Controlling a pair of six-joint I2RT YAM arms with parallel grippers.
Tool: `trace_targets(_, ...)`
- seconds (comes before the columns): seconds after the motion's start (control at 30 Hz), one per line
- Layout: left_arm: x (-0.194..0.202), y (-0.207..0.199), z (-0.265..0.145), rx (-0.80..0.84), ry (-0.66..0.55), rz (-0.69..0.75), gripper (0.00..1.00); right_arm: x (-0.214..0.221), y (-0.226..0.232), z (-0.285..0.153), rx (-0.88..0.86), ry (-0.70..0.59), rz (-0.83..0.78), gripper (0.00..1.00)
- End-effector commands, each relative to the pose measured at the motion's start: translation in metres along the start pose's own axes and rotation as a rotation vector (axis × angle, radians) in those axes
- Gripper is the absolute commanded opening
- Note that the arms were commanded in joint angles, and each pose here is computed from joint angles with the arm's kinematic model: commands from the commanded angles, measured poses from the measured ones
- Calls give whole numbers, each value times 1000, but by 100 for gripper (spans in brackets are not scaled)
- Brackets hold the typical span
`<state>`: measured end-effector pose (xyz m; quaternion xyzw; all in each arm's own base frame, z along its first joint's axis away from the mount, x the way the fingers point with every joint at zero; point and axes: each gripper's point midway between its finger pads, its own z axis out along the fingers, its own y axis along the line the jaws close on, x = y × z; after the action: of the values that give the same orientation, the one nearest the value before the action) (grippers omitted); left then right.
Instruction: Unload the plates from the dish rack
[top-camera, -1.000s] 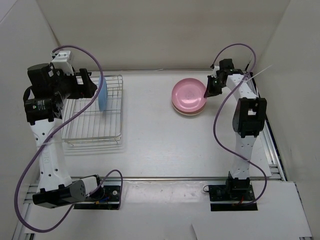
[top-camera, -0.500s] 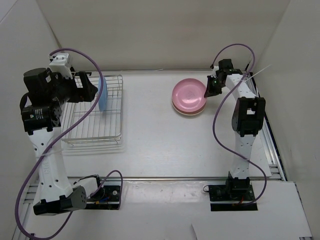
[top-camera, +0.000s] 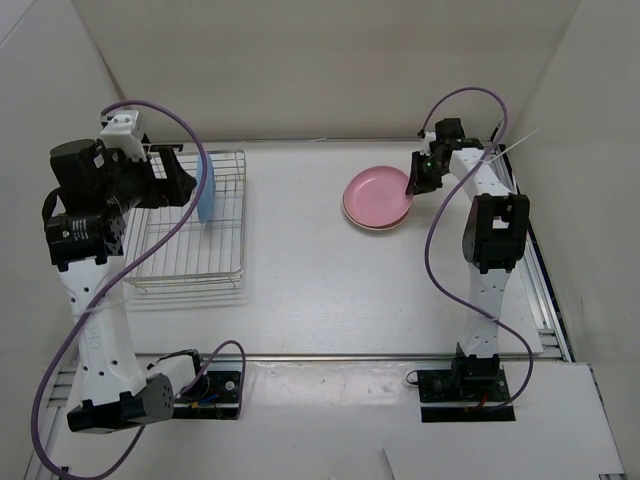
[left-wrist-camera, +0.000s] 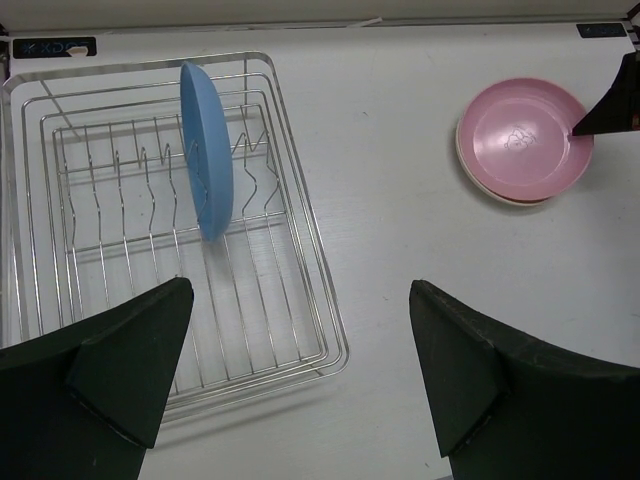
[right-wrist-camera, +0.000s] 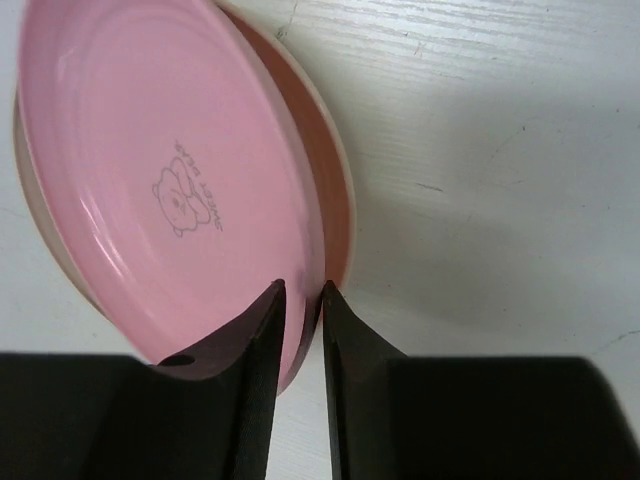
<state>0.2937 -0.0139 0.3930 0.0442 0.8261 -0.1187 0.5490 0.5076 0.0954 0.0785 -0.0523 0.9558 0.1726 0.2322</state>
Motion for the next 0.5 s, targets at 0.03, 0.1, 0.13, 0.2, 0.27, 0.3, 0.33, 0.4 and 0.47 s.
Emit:
trace_targets(0.03, -9, -7, -13, 1, -48, 12, 100, -4, 7, 0, -24, -17, -23, 31)
trace_targets(0.1, -9, -7, -13, 1, -48, 12, 100, -3, 7, -3, -24, -17, -23, 48)
trace_targets(0.13, -9, -7, -13, 1, -48, 12, 100, -3, 5, -3, -13, -18, -23, 54)
trace_targets(0.2, -5, -5, -12, 4, -46, 8, 100, -9, 9, -11, -14, -38, -30, 63)
trace_targets(0.27, 5, -2, -3, 4, -23, -3, 100, -14, 9, -20, 3, -59, -37, 68)
trace_targets(0.3, 6, -1, -2, 4, -34, 2, 100, -17, 9, -22, 3, -68, -40, 70)
trace_targets(0.33, 22, 3, 6, 5, -5, -3, 100, -21, 9, -28, 16, -83, -44, 75)
trace_targets(0.4, 39, 14, 17, -22, 8, -3, 100, -29, 11, -42, 32, -116, -62, 78)
trace_targets(0.47, 66, 29, 40, -24, 23, -6, 100, -38, 12, -59, 62, -156, -72, 79)
